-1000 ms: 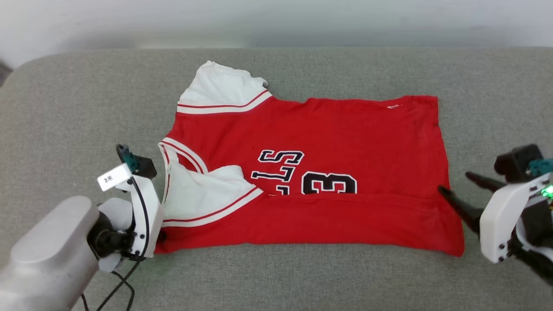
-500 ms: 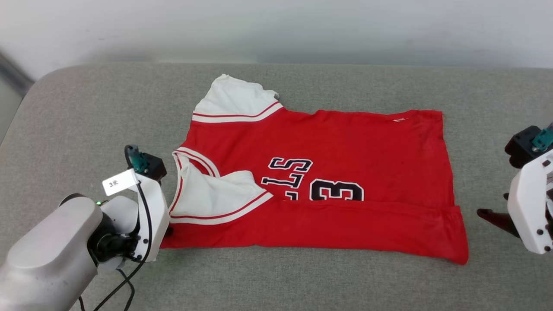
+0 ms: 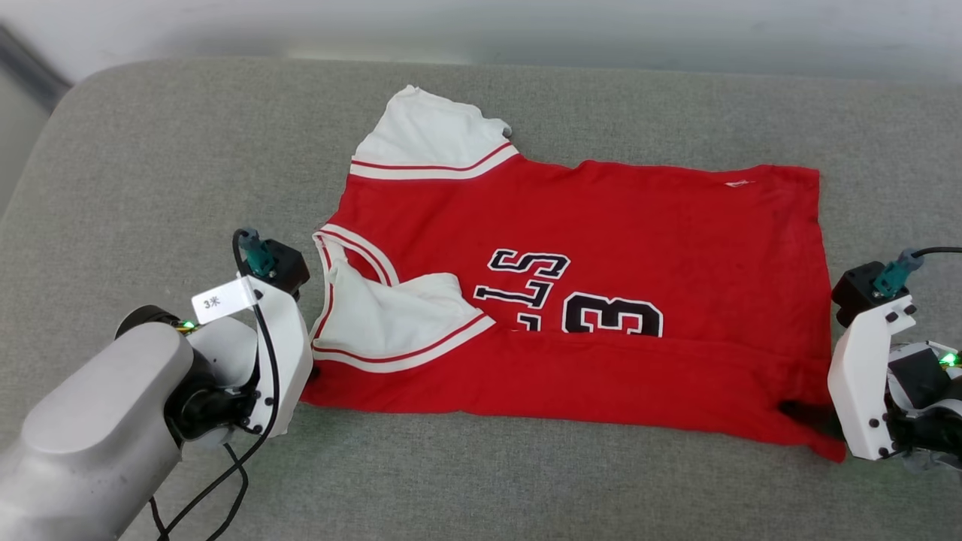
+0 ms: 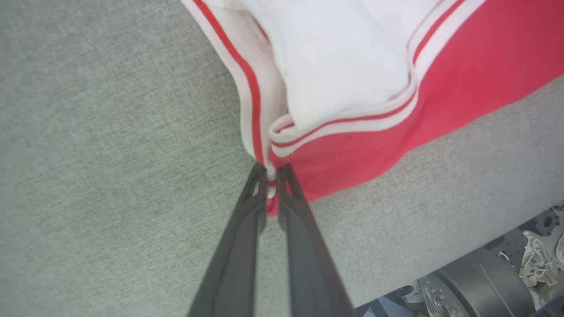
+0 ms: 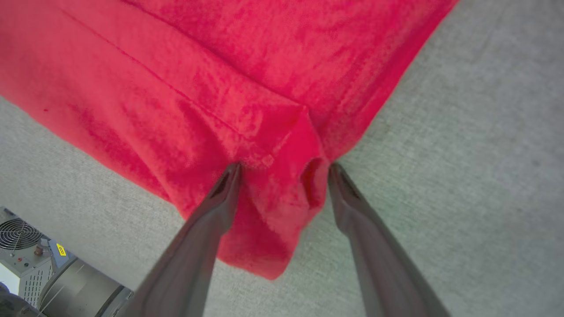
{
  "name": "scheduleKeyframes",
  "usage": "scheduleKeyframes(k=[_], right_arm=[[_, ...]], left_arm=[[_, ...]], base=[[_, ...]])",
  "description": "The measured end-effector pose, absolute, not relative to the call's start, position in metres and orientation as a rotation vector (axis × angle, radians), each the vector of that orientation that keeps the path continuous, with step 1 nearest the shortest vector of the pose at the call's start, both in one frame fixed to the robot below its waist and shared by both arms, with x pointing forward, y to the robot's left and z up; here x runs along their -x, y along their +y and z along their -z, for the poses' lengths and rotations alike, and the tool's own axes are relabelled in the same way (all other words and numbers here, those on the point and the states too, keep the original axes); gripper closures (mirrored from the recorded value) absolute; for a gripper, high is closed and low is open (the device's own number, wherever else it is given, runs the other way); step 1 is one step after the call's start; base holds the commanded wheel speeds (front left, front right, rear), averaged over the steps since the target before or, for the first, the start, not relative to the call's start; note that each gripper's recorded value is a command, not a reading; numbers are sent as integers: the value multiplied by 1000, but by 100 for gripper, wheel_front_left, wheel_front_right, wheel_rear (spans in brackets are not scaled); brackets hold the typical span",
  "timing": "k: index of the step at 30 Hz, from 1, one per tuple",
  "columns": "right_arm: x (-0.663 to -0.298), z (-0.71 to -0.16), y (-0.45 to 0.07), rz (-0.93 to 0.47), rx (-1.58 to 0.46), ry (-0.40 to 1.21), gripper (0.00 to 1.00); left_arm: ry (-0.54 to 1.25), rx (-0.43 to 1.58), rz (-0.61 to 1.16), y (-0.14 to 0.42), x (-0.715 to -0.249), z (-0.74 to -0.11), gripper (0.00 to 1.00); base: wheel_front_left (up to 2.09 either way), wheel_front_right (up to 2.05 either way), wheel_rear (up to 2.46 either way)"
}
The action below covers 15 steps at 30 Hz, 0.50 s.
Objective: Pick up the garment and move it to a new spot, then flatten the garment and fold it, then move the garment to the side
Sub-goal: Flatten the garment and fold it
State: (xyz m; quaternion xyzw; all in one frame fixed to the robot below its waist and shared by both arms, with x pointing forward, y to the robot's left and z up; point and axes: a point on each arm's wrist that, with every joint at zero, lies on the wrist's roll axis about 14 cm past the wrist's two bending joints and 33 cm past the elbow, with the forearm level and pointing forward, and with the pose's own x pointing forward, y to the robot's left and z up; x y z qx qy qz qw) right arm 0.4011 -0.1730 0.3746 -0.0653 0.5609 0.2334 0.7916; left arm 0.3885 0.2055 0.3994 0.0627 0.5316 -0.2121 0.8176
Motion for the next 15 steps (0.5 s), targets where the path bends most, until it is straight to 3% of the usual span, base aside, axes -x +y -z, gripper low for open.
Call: scheduleKeyframes(k=[6,7,8,15], right_arm=[[-395,-357,-170,-504,117,1233,0],[-395,-357,-170,-506,120,1224,71],[-396,-359,-169,-507,115,1213,100],[-395,-383,-164,-537,123,1104,100]], left_arm=[[1137,-122,452,204,-389,-394,100],[1135,-120,452,204,-389,-394,100],[1131,-117,451,203,-389,-395,100],[1080,-107,448,203,-384,-408,100]], base=[[0,0,0],[0,0,0],[0,0,0],[0,0,0]])
